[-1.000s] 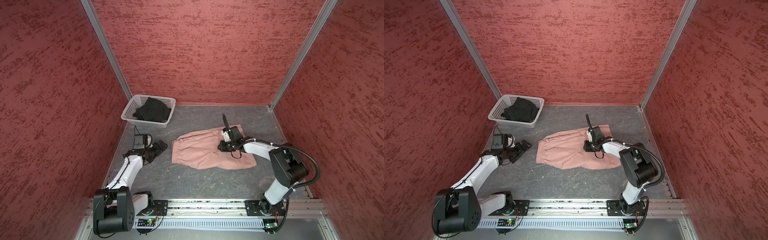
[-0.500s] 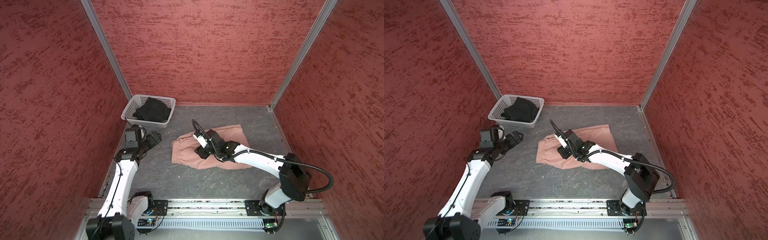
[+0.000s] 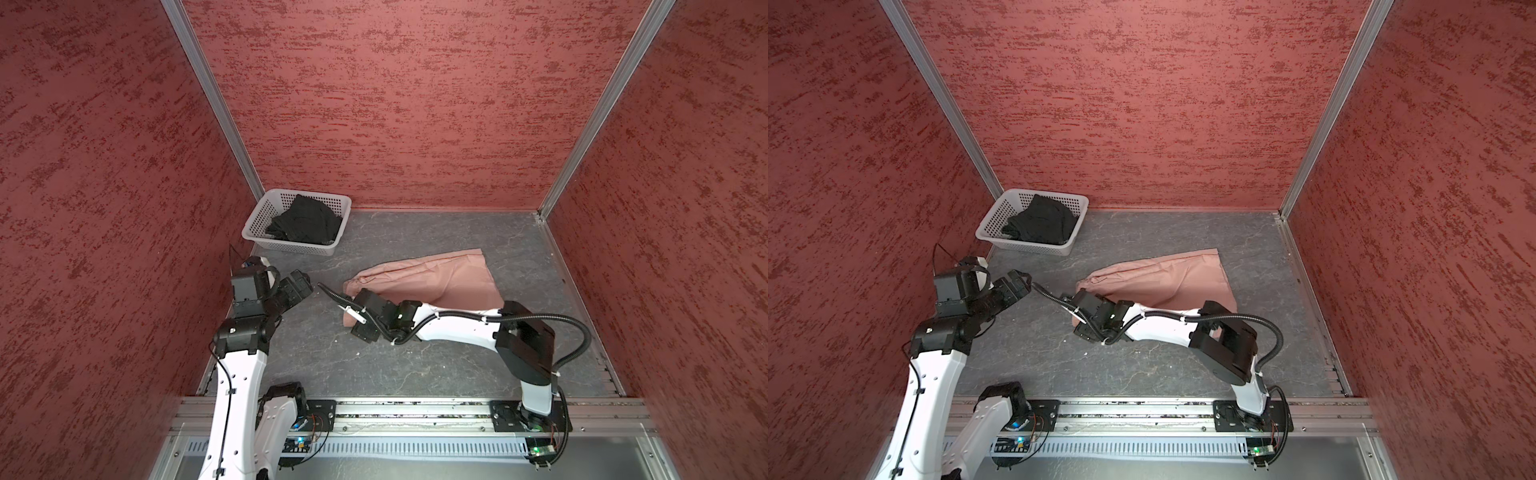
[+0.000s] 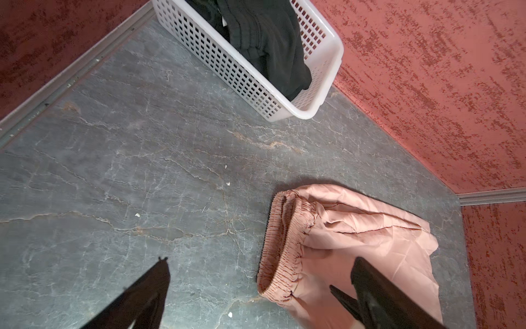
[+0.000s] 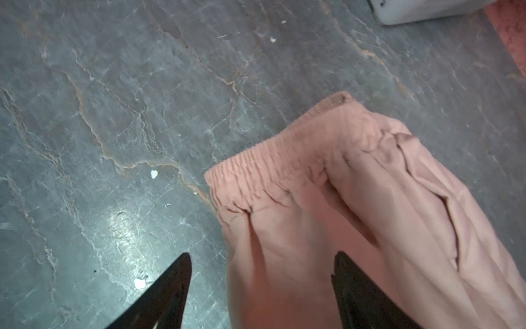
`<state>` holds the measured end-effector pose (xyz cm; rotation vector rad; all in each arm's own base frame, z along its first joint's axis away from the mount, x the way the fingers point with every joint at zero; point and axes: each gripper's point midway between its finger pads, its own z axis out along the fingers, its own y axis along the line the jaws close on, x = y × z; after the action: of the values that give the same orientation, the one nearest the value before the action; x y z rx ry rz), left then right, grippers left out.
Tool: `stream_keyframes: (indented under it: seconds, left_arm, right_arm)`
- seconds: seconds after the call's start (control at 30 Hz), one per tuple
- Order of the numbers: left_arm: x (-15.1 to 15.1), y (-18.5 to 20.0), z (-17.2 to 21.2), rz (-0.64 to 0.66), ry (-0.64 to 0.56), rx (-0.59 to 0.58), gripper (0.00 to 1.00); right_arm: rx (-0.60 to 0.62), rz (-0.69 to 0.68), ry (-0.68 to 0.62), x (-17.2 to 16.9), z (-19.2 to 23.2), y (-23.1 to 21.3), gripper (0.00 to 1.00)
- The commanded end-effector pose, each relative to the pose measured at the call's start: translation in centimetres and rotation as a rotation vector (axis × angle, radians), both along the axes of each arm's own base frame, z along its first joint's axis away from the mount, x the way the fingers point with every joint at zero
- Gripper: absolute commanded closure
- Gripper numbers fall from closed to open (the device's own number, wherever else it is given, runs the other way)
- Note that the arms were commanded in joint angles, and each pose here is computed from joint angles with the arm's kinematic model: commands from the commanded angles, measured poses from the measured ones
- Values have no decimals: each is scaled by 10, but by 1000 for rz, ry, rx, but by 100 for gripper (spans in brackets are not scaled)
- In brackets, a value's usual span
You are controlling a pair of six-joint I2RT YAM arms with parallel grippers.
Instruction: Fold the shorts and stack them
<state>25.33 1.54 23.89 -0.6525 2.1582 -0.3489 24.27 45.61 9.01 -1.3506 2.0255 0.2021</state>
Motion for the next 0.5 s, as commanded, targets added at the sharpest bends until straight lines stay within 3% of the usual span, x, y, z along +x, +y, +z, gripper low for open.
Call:
stream_keyframes:
  seconds: [0.0, 0.2, 0.47]
  left_arm:
    - [-14, 6, 29, 6, -44, 53, 1]
    - [-24, 10, 49, 4, -74, 71, 1]
    - [-27, 12, 49, 3, -72, 50, 1]
  right_arm:
    - [-83, 18, -107, 0, -1, 9, 10]
    - [-173, -16, -152, 6, -19, 16, 5]
    - [-305, -25, -228, 19, -52, 5, 1]
